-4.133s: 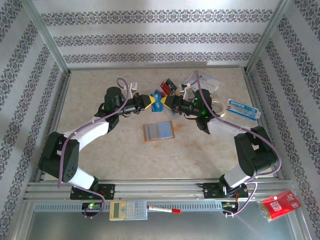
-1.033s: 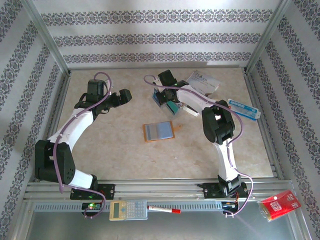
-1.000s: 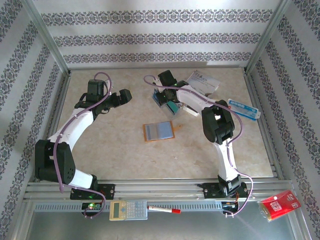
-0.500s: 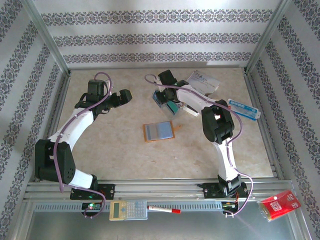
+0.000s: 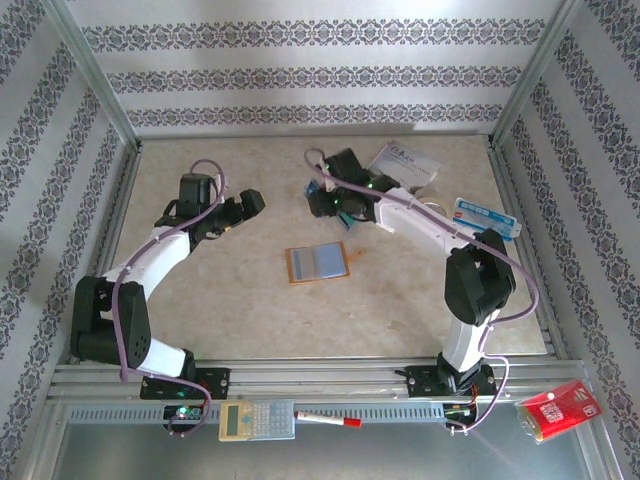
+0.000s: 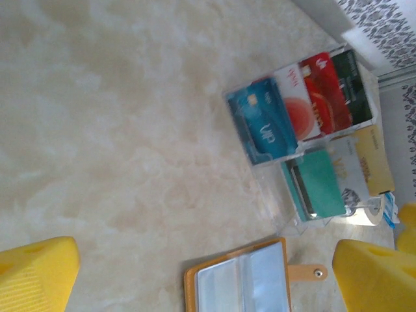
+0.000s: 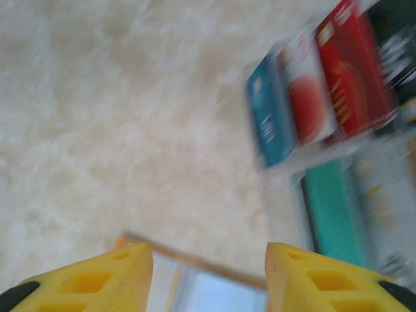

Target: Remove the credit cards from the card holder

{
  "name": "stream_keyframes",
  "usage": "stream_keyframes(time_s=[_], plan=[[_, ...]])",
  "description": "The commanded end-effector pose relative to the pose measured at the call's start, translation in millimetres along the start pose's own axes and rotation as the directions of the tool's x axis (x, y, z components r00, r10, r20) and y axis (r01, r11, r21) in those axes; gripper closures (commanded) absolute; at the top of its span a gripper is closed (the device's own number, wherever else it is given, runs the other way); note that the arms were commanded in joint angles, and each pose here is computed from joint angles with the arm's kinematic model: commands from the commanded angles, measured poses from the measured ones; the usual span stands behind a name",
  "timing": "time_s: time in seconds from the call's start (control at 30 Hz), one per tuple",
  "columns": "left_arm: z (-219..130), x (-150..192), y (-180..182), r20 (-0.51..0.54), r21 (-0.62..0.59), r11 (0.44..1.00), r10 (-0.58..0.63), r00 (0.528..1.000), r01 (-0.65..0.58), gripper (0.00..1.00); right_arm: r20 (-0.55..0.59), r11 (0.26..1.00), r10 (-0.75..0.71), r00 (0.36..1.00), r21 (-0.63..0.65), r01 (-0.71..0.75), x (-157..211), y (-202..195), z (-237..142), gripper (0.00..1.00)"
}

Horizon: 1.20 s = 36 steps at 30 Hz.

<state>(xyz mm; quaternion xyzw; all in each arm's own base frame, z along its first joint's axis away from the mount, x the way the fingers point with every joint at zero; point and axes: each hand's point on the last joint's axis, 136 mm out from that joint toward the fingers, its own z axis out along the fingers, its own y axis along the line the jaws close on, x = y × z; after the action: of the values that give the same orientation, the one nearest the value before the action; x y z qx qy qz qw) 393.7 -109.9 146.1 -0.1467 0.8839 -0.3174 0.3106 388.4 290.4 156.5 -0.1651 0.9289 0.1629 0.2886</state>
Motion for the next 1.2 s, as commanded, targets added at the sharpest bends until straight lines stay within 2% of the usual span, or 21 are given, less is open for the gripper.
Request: stream_keyframes(time_s=[0.0, 0.2, 0.5, 0.67, 0.97, 1.17], plan=[[-1, -10, -5, 0.048, 0.055, 0.998, -0.028, 0.998, 0.026, 0.0, -0.114, 0.999, 0.044, 0.992, 0.012, -0.043, 45, 20, 12, 0.44], [-1, -5, 9, 0.042, 0.013, 0.999, -0.044, 0.998, 0.044, 0.0, -0.216, 0.996, 0.091, 0.972, 0.021, -0.089, 88, 49, 35, 0.39], [-7, -12, 16, 0.07, 0.0, 0.998, -0.06, 0.996, 0.06, 0.0, -0.33, 0.988, 0.101, 0.938, 0.146, -0.055, 133, 36, 54, 0.35], [-5, -13, 15, 0.063, 0.007, 0.998, -0.069, 0.996, 0.069, 0.0, -0.405, 0.986, 0.09, 0.91, 0.165, -0.025, 152, 32, 60, 0.33], [15, -6, 9, -0.04, 0.065, 0.994, -0.08, 0.996, 0.082, 0.02, -0.467, 0.975, 0.099, 0.879, 0.223, 0.009, 170, 20, 72, 0.33], [27, 2, 4, -0.117, 0.116, 0.986, -0.109, 0.987, 0.122, 0.1, -0.5, 0.969, 0.14, 0.854, 0.249, -0.013, 186, 8, 76, 0.37]])
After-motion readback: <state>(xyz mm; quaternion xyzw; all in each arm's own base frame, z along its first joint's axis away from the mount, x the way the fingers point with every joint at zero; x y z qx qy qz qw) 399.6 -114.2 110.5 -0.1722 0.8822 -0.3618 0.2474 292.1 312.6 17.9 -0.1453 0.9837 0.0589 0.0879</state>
